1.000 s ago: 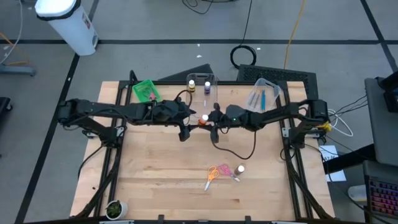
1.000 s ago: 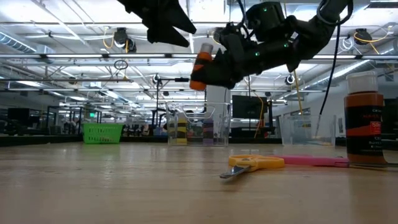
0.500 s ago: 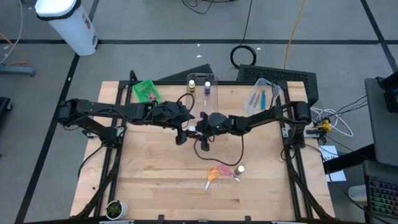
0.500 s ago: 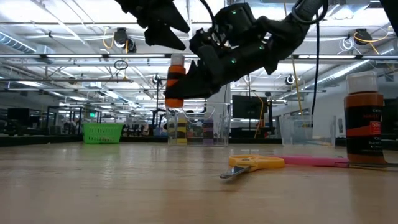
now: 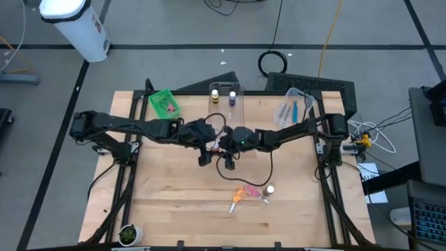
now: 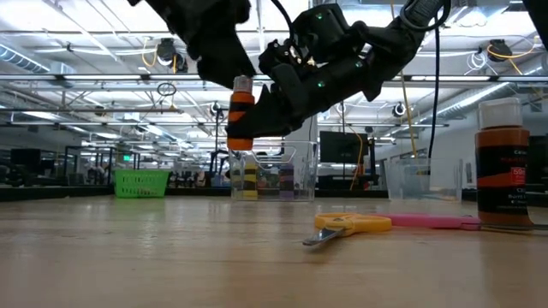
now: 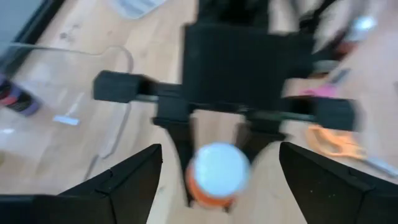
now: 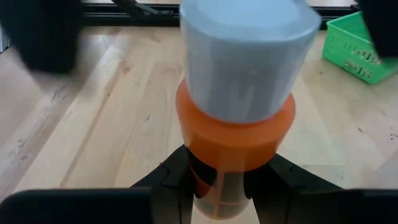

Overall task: Pick & Place Paint Supplies
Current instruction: Put the orange paint bottle into the transparent bin

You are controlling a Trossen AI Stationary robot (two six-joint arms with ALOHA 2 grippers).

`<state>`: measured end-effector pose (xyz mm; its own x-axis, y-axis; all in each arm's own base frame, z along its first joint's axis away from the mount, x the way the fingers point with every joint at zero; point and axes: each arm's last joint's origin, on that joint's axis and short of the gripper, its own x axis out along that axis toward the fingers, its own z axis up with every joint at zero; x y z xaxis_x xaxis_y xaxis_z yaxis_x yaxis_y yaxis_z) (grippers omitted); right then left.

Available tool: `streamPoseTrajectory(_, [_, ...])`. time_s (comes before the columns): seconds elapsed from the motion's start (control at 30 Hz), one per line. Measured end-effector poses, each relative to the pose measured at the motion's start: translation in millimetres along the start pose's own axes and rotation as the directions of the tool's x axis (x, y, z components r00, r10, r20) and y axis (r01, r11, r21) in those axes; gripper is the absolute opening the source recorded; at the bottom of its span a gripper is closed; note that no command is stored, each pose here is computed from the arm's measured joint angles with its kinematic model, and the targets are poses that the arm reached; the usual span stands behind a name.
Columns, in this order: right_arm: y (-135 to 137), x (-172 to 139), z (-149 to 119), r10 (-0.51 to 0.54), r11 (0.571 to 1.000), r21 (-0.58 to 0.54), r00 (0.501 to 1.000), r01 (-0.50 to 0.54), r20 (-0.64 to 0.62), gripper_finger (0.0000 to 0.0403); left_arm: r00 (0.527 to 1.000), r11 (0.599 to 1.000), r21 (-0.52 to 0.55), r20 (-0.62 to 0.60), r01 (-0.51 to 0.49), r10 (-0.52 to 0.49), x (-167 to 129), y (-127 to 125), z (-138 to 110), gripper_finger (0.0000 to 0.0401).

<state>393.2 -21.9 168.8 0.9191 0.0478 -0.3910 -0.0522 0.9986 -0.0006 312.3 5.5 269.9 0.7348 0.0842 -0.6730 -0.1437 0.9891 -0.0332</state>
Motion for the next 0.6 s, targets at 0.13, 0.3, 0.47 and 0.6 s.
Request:
streamPoseTrajectory(0.13, [0.4, -1.5, 1.5, 0.001, 1.000, 0.000, 1.000, -0.001, -0.001, 0.0111, 0.997, 0.997, 0.004, -0.011, -0.079, 0.080, 5.5, 3.4, -2.1, 0.0312])
streamPoseTrajectory(0.3, [0.1, -1.5, -0.3, 0.000, 1.000, 0.002, 1.000, 0.000, -0.018, 0.0108, 0.996, 0.996, 0.013, -0.012, -0.088, 0.088, 5.4, 3.6, -2.2, 0.0282])
streamPoseTrajectory(0.47, [0.1, -1.6, -0.9, 0.000, 1.000, -0.001, 1.000, 0.000, -0.025, 0.0111, 0.997, 0.997, 0.016, -0.017, -0.077, 0.077, 5.1, 3.2, -2.3, 0.0253])
streamPoseTrajectory(0.6, [0.0, -1.6, -0.9, -0.001, 1.000, -0.001, 1.000, 0.001, -0.026, 0.0109, 0.997, 0.997, 0.010, -0.025, -0.075, 0.076, 5.1, 3.2, -3.0, 0.0234])
